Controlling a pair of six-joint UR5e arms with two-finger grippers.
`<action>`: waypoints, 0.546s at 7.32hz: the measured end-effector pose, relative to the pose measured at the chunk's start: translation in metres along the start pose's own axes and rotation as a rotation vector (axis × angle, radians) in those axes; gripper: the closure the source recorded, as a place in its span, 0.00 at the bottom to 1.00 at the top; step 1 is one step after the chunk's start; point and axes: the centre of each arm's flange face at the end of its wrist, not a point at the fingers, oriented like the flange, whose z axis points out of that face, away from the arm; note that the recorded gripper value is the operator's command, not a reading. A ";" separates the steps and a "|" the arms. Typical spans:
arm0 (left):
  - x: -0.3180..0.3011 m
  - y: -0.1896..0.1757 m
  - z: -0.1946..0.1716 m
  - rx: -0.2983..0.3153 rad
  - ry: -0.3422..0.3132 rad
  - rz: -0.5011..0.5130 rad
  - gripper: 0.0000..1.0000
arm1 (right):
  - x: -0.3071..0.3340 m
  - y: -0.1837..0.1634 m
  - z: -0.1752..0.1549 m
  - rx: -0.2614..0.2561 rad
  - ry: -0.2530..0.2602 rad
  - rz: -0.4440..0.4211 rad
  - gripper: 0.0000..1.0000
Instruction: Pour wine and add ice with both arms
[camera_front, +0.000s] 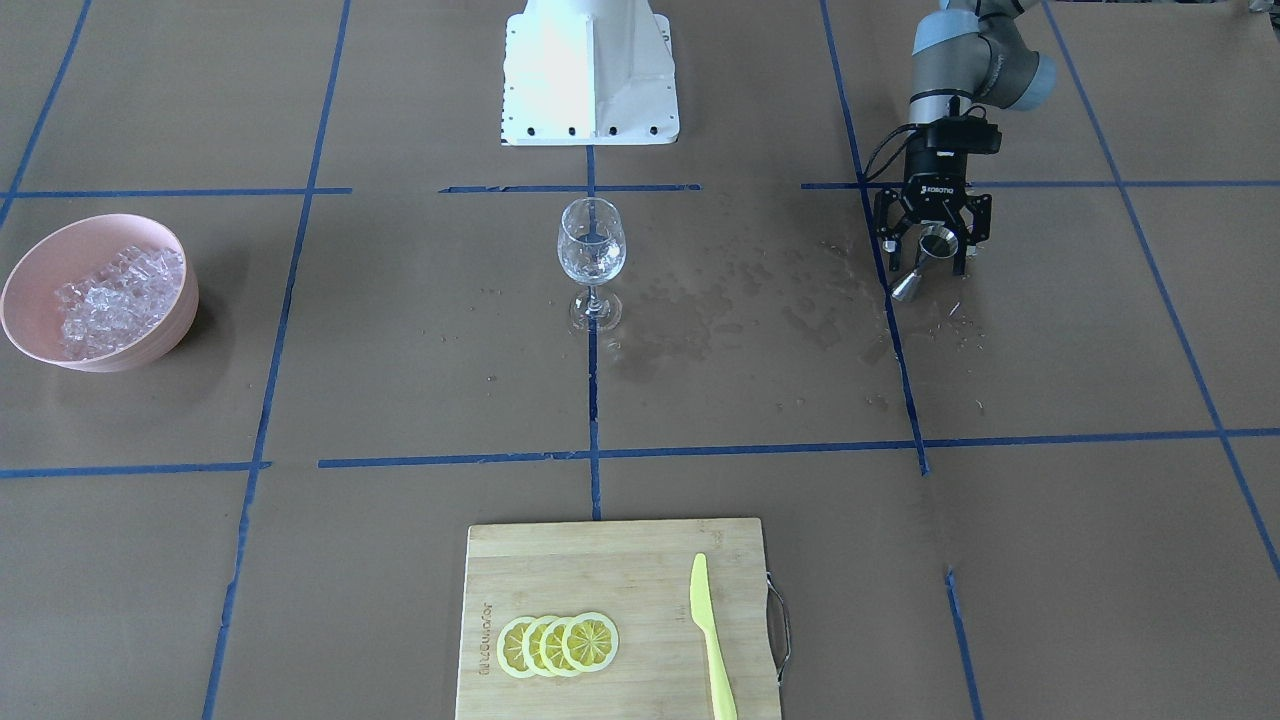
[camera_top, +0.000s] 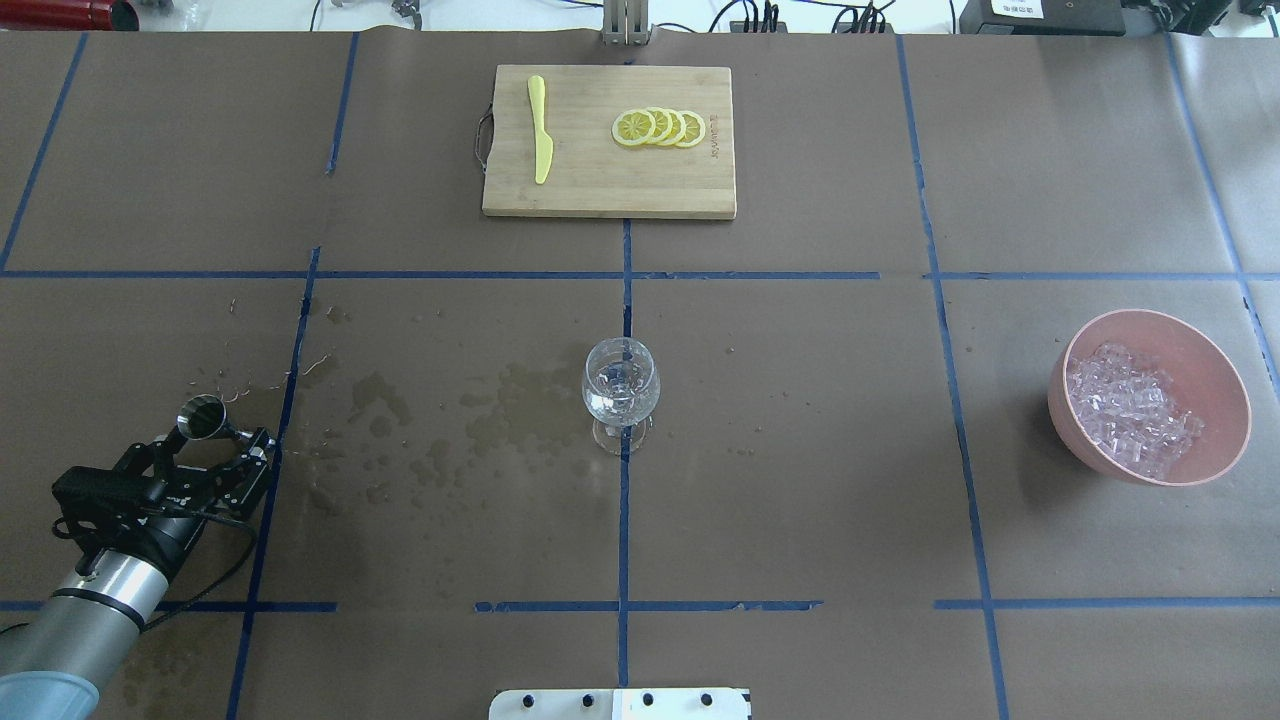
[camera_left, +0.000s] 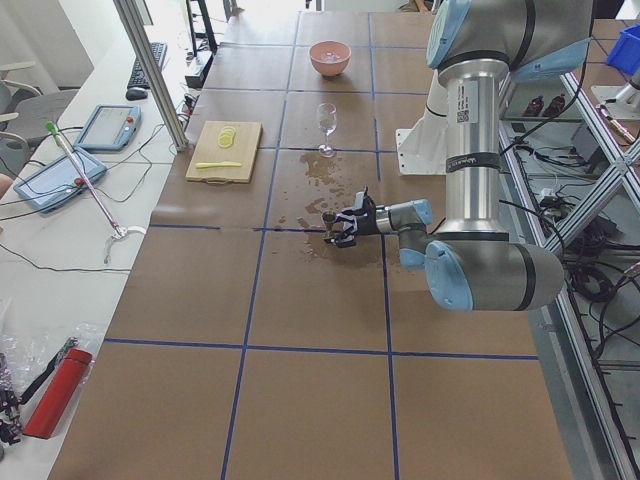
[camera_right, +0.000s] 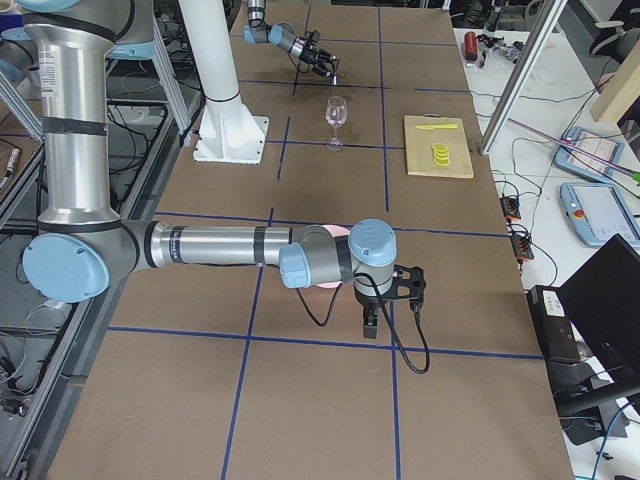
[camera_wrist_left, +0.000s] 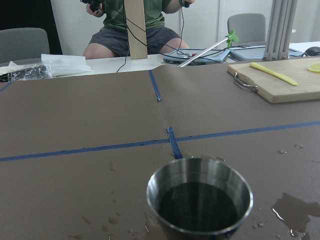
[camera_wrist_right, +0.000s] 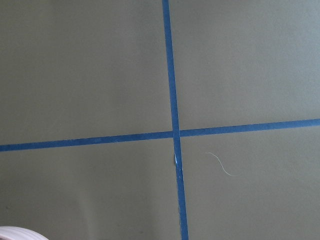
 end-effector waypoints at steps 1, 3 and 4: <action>0.000 0.000 0.000 0.000 0.000 0.001 0.46 | 0.000 0.000 0.000 0.000 -0.001 0.000 0.00; 0.001 -0.001 0.000 0.001 0.001 0.001 0.67 | 0.001 0.000 0.001 -0.002 0.000 0.002 0.00; 0.001 -0.002 0.000 0.001 0.002 0.002 0.80 | 0.002 0.000 0.002 -0.003 0.001 0.003 0.00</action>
